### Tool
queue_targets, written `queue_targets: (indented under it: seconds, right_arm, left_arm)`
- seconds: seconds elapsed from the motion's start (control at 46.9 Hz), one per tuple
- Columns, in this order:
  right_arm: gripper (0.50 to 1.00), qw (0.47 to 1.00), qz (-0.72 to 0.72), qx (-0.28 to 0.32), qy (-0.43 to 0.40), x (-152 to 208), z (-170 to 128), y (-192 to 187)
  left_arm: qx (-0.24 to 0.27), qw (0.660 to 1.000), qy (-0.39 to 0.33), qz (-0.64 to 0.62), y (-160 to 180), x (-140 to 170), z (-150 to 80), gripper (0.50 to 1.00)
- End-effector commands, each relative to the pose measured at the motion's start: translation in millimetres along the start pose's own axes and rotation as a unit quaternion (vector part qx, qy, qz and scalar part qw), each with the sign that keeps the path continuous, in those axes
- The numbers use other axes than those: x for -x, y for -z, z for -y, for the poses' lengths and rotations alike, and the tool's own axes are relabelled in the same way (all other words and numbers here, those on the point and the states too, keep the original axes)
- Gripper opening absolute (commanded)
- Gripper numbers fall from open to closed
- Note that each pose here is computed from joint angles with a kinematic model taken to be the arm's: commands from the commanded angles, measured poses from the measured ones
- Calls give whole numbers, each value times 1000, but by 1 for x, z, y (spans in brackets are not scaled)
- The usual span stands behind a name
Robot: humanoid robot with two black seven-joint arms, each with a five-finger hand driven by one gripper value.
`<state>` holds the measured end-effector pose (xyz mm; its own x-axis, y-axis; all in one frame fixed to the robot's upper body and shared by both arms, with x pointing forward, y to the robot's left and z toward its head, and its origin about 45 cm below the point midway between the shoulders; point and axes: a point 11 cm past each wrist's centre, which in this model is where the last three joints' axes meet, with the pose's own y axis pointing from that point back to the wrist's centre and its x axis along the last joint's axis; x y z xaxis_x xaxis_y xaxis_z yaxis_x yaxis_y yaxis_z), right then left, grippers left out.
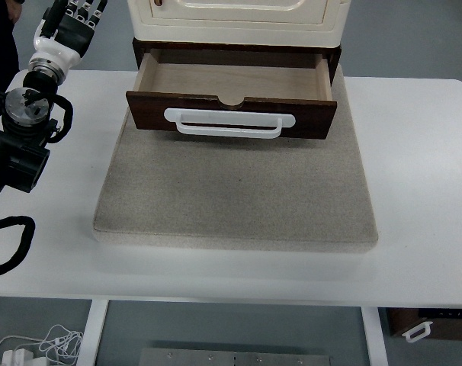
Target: Close drawer under combined cabinet
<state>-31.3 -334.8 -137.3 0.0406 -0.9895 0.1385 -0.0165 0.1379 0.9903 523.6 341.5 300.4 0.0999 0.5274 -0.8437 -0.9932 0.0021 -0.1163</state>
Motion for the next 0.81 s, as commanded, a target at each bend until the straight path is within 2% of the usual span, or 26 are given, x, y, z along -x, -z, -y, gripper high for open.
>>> queue_targets:
  seconds: [0.0,0.213,0.533,0.789]
  right_arm:
    - [952,1000,0,0,0,0,0,0]
    - [952,1000,0,1,0,0,0,0]
    - [952,1000,0,0,0,0,0,0]
    - [952,1000,0,0,0,0,0,0]
  left_arm:
    - [0,1000,-1,-1,0,0,0,1000]
    - [-2,1000,-12,7,0,-3,0,1000]
    - [-5,1000,10,12,-3,11,4,1000]
    - [6,998,42,39,-27,32,11,1000]
